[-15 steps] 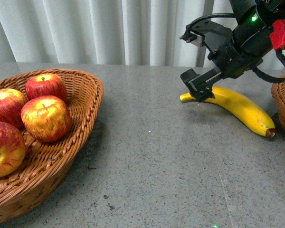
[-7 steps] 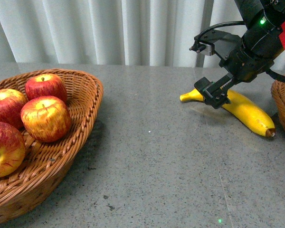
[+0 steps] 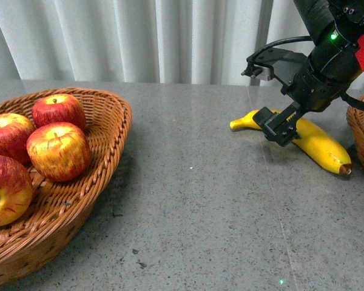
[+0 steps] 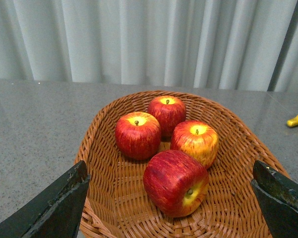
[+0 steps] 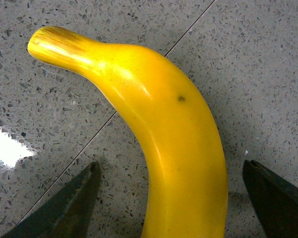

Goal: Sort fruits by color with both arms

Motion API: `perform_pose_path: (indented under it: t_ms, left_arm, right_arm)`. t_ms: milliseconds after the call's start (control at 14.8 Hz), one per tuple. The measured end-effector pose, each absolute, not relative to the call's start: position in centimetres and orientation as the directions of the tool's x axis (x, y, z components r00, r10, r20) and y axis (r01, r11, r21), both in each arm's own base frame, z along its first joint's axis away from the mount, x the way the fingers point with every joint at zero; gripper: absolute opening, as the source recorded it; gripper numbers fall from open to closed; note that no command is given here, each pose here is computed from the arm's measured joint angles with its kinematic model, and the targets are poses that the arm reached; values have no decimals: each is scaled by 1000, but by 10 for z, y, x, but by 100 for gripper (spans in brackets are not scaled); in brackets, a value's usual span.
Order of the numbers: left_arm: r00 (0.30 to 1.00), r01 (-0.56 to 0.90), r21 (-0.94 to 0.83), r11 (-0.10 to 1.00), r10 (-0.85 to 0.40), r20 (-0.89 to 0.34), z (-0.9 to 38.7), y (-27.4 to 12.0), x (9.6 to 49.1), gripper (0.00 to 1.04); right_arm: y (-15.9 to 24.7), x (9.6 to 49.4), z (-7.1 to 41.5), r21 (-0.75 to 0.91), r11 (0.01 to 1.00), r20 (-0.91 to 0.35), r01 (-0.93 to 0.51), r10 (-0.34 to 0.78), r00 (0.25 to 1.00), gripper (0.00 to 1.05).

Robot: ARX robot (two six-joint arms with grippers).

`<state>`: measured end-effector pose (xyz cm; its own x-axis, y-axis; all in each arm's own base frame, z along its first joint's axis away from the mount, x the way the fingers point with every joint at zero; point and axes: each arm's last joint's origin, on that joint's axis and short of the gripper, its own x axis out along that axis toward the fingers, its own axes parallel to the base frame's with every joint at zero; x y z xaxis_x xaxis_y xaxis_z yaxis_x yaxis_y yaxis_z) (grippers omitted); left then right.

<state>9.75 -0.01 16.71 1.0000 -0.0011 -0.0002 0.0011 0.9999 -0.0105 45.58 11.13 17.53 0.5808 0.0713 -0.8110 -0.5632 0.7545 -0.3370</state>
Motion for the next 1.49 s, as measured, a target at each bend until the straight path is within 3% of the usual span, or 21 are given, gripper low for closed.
perform_pose_path:
  t_ms: [203,338,609,880,1083,1489]
  left_arm:
    - [1000,1,-10,1000,-1,0,167,0,97,98]
    - [1000,1,-10,1000,-1,0,167,0,97,98]
    - [1000,1,-10,1000,-1,0,167,0,97,98]
    - [1000,1,-10,1000,-1,0,167,0,97,98]
    - [1000,1,-10,1000,-1,0,167,0,97,98]
    - [1000,1,-10,1000,-1,0,167,0,97,98]
  right_arm:
    - [119,453,171,-339,739,-810,-582,85,580,53]
    - [123,452,171,-342,734,-807,-587,91,584,38]
    - [135,452,180,-274,756,-778,-594,189,599,36]
    - [132,460,240,-84,859,-586,-506,368,722,35]
    - [89,456,280,53,897,-448,-440,415,792,35]
    - [-31,414,283,128,926,-405,-355,375,834,35]
